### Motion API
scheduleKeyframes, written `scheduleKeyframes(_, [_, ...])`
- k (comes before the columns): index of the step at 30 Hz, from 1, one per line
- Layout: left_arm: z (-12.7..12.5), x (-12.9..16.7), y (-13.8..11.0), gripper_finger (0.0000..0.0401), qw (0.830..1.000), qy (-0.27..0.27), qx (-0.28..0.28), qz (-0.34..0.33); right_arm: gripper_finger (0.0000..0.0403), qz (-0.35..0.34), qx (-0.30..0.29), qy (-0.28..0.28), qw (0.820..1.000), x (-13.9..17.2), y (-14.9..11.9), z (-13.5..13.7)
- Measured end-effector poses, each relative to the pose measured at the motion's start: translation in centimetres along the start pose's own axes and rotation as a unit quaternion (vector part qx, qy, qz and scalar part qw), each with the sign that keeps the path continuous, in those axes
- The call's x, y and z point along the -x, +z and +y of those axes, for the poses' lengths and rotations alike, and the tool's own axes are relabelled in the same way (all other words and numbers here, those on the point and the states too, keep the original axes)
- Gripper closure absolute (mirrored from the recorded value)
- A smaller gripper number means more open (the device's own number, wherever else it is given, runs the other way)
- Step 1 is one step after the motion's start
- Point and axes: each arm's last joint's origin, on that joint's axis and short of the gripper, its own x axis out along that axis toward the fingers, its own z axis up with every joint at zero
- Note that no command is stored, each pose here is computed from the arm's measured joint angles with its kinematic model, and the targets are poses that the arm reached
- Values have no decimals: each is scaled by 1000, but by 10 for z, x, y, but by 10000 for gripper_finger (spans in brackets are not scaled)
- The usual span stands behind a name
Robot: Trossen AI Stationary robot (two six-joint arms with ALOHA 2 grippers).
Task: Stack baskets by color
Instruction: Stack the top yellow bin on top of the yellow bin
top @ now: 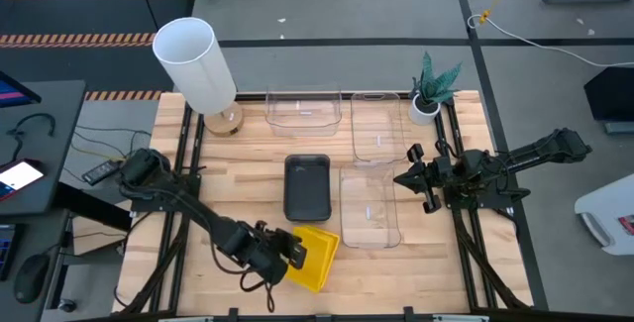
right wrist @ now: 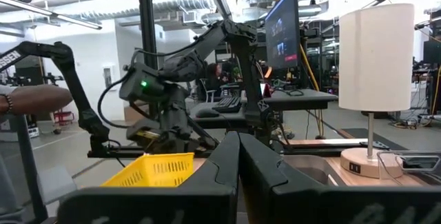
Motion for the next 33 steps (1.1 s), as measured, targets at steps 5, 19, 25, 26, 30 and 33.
scheduleKeyframes(5, [-1,1,6,397,997,-5,-6,-72,386,0,0,0,1000,0,0,0])
scheduleKeyframes(19, [-11,6,16,373,980,-61,13,-190,386,0,0,0,1000,0,0,0])
scheduleKeyframes(25, [-13,6,16,313,979,-69,20,-191,386,0,0,0,1000,0,0,0])
scheduleKeyframes(26, [-13,6,16,303,979,-69,22,-191,386,0,0,0,1000,0,0,0])
scheduleKeyframes(30, [-9,9,14,271,979,-66,31,-192,386,0,0,0,1000,0,0,0])
scheduleKeyframes(33, [1,15,10,257,978,-56,52,-193,386,0,0,0,1000,0,0,0])
